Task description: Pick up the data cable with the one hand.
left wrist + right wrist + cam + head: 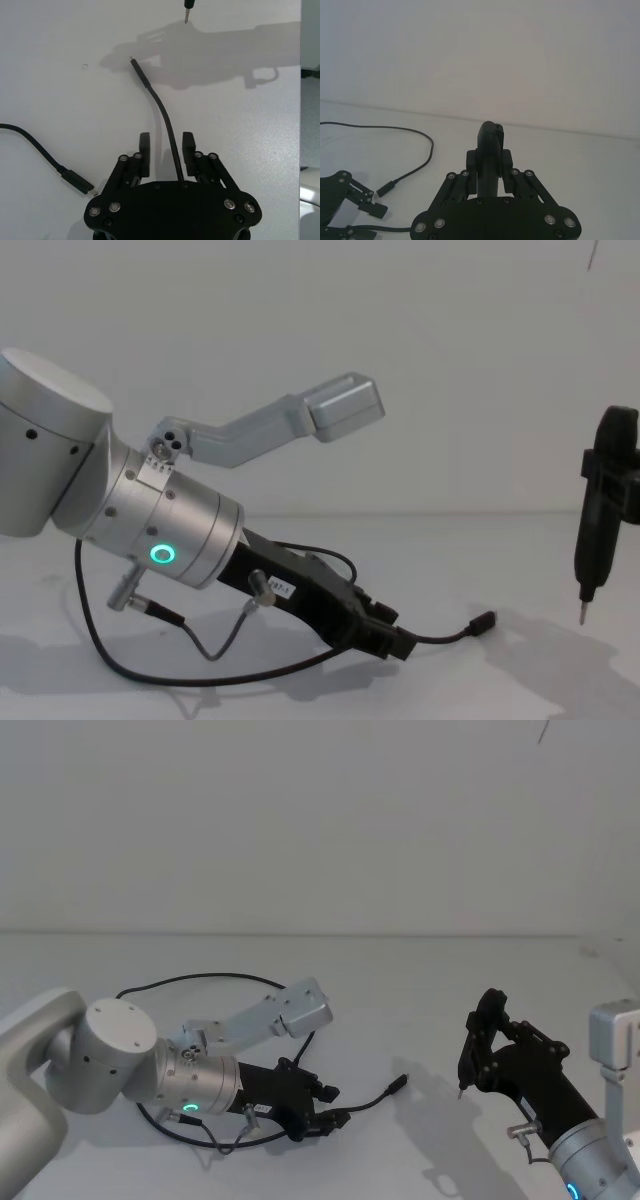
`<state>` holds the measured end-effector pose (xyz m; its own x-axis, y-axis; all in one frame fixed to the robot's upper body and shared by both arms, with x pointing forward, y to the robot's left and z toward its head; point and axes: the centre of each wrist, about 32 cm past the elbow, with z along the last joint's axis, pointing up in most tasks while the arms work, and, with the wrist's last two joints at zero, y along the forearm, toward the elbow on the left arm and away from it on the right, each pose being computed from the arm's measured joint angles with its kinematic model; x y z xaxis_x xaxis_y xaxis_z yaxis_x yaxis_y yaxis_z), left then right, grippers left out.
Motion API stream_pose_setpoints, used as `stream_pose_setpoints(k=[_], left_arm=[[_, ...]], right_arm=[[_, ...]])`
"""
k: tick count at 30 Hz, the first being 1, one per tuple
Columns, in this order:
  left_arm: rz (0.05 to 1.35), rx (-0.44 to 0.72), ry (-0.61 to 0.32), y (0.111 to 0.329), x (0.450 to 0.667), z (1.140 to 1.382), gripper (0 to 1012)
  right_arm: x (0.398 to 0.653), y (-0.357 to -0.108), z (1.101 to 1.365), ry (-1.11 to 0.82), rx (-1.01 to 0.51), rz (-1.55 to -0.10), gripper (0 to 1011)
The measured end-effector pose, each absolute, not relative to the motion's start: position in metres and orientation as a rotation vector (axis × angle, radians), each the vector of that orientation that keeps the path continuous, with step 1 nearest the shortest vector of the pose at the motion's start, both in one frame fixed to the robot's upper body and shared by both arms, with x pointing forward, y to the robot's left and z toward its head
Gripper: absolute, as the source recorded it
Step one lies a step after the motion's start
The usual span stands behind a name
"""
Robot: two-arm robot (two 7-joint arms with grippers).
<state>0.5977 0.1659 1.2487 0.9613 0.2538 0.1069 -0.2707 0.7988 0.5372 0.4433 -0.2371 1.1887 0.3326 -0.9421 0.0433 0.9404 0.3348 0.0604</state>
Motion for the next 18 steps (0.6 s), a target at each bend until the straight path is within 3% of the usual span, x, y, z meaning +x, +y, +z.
stream_pose_setpoints(k=[12,18], left_arm=[[0.282,0.583,-0.030,0.1652,0.5976,1.2487,50],[0.282,0.584,-0.030,0.1650,0.5976,1.2488,38]], right_arm=[[0.4433,-0.2371,1.1887,-0.075,0.026,-1.229,279],[0.4433,-0.2371,1.1897,-0.075,0.030,-1.228,279]])
